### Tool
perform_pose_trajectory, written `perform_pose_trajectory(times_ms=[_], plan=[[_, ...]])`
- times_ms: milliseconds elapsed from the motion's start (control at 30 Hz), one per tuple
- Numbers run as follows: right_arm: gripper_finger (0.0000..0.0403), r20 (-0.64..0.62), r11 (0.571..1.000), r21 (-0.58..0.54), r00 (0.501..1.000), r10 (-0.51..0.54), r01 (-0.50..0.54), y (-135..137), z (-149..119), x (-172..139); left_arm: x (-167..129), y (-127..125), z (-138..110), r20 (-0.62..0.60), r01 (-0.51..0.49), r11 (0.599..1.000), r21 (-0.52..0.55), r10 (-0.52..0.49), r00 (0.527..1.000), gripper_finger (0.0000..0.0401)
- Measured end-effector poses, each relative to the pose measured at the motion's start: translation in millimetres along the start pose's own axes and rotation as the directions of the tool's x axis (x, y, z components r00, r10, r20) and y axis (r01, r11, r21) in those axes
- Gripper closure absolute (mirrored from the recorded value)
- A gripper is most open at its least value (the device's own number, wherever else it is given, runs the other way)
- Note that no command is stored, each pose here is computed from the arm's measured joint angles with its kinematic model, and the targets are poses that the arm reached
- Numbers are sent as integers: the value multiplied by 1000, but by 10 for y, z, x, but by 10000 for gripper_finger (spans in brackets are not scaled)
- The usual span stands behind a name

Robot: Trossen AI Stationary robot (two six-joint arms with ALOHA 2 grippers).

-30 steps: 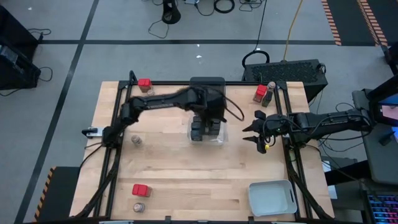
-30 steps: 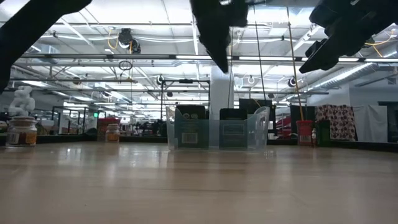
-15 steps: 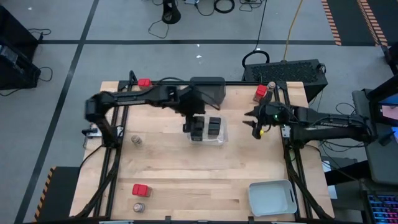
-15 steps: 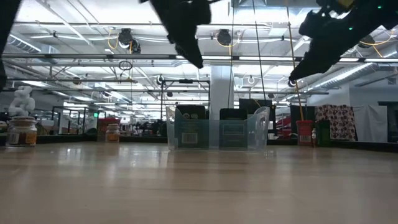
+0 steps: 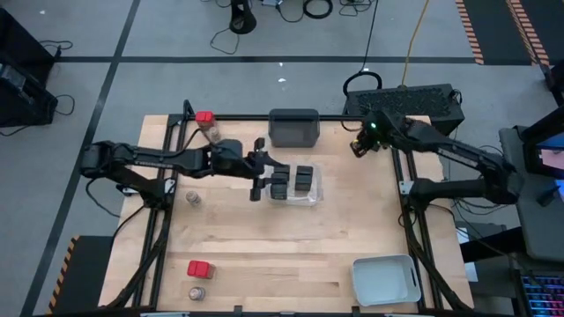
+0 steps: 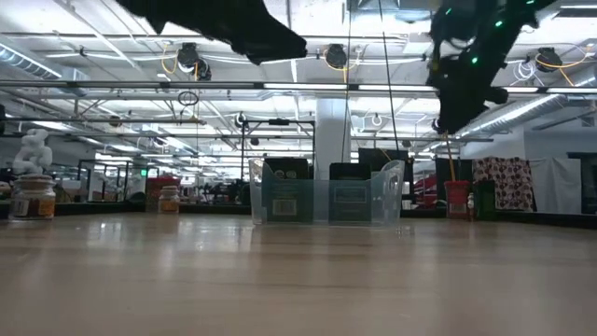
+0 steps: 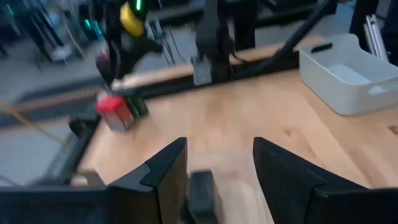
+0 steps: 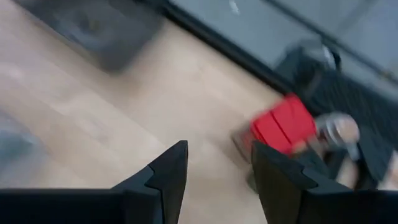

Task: Sort spices by type
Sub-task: Put the green seasoning into the transparent bin

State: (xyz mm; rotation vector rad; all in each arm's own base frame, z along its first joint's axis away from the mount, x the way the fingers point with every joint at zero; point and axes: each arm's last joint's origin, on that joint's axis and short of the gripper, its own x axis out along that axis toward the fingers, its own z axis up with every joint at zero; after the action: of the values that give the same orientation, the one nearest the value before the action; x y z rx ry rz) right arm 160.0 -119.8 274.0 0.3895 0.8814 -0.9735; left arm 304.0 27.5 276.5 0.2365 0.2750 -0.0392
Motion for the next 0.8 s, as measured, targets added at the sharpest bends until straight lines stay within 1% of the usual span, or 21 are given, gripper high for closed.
perform_pose_trajectory(times_ms=[67,133,233,333,433,533,600,800], plan=[[245,-92,999,18,995,-46,48,-60,49,71,-1,24,-29,37,-26,999,31,25,999,212],[245,-150,995,40,985,-86,93,-133,117,130,-7,70,-52,34,-60,998,18,60,998,212],[245,-210,986,77,969,-127,146,-259,196,183,4,127,-101,7,-89,996,-13,89,996,212],[245,-232,974,133,961,-149,183,-404,241,233,19,138,-145,-19,-88,995,-36,88,996,212],[245,-255,962,197,957,-135,189,-539,246,268,15,138,-144,-21,-88,996,-35,87,996,212],[245,-281,952,234,951,-126,195,-633,230,274,15,137,-147,-24,-87,996,-36,86,996,212],[245,-281,949,257,954,-106,182,-655,231,278,15,137,-146,-23,-87,996,-35,86,996,212],[240,-302,932,303,948,-104,199,-645,241,359,15,137,-145,-23,-87,996,-36,86,996,212]])
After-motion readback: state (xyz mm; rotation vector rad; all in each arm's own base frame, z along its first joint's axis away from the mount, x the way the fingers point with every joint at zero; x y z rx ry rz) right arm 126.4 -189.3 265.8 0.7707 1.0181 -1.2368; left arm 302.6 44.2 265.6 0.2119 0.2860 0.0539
